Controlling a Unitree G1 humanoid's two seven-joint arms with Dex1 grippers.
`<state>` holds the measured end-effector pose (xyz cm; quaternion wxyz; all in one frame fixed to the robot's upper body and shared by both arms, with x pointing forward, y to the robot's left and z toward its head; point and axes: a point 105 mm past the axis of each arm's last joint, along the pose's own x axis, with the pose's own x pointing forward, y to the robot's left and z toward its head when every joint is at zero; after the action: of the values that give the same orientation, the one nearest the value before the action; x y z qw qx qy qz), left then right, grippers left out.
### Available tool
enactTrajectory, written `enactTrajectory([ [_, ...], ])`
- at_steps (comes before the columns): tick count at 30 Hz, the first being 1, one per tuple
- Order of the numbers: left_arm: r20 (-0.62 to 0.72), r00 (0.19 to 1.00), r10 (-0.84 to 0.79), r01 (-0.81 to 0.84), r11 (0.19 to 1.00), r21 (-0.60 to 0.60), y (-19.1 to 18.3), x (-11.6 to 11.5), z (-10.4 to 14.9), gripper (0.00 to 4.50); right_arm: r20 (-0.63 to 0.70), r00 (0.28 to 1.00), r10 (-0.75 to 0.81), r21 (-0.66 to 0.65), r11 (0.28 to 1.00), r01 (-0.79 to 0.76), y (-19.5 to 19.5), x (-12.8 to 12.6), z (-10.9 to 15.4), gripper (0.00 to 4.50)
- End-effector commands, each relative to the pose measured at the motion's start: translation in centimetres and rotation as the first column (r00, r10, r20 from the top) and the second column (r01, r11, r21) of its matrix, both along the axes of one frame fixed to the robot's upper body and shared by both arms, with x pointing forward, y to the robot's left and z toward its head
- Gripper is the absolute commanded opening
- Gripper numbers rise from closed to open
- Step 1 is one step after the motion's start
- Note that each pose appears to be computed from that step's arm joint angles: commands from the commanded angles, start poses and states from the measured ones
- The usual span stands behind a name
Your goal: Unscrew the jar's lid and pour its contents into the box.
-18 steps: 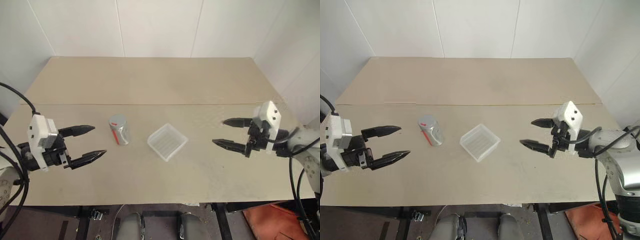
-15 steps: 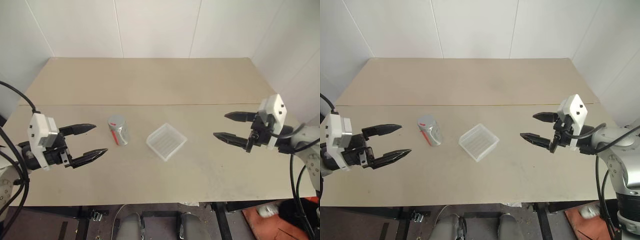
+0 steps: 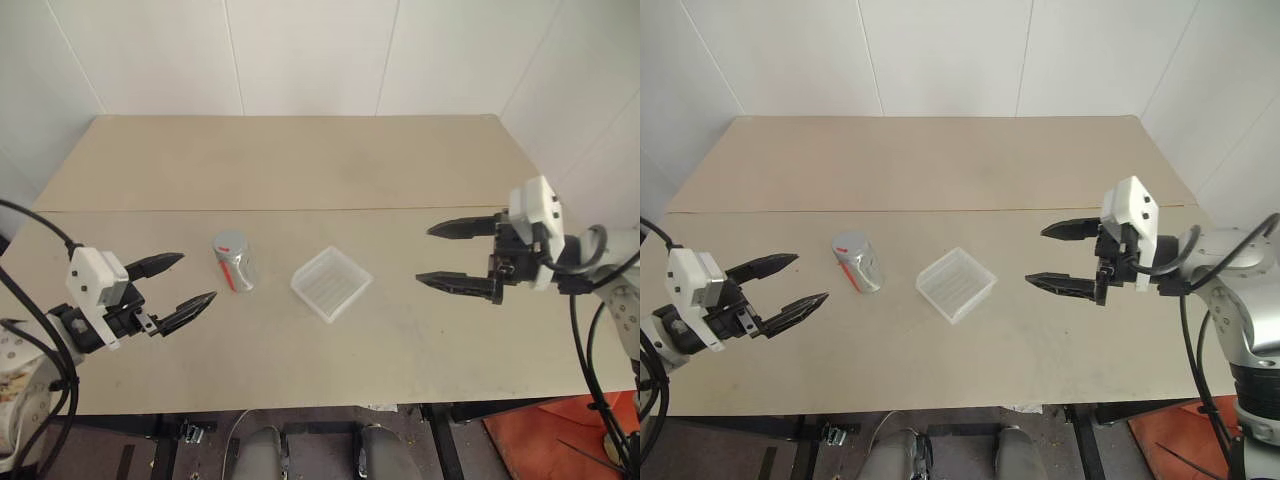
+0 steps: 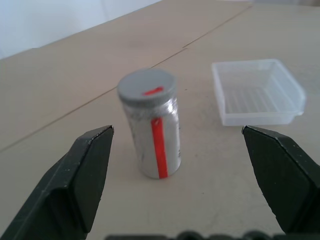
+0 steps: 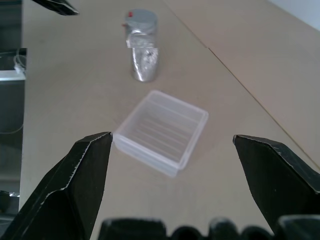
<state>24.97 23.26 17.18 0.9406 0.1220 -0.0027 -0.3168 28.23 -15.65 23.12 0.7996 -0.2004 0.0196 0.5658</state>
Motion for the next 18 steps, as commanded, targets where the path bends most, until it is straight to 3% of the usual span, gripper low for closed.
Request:
enactTrajectory([
  [1,0.063,0.994,0.086,-0.082,0.994,-0.067,-1.0,0.6,0.1,4.48,0.068,0.996,0.053,0.0,0.999,-0.053,0.9,0.0,1.4,4.5],
  [10,0.085,0.981,0.173,-0.163,0.98,-0.116,-1.6,2.2,-2.0,4.48,0.12,0.98,0.158,-0.001,0.987,-0.159,3.9,-0.5,2.1,4.5],
  [18,0.093,0.977,0.19,-0.176,0.974,-0.141,-2.0,3.7,-3.1,4.48,0.107,0.975,0.197,-0.017,0.98,-0.196,5.0,-0.8,1.0,4.5],
])
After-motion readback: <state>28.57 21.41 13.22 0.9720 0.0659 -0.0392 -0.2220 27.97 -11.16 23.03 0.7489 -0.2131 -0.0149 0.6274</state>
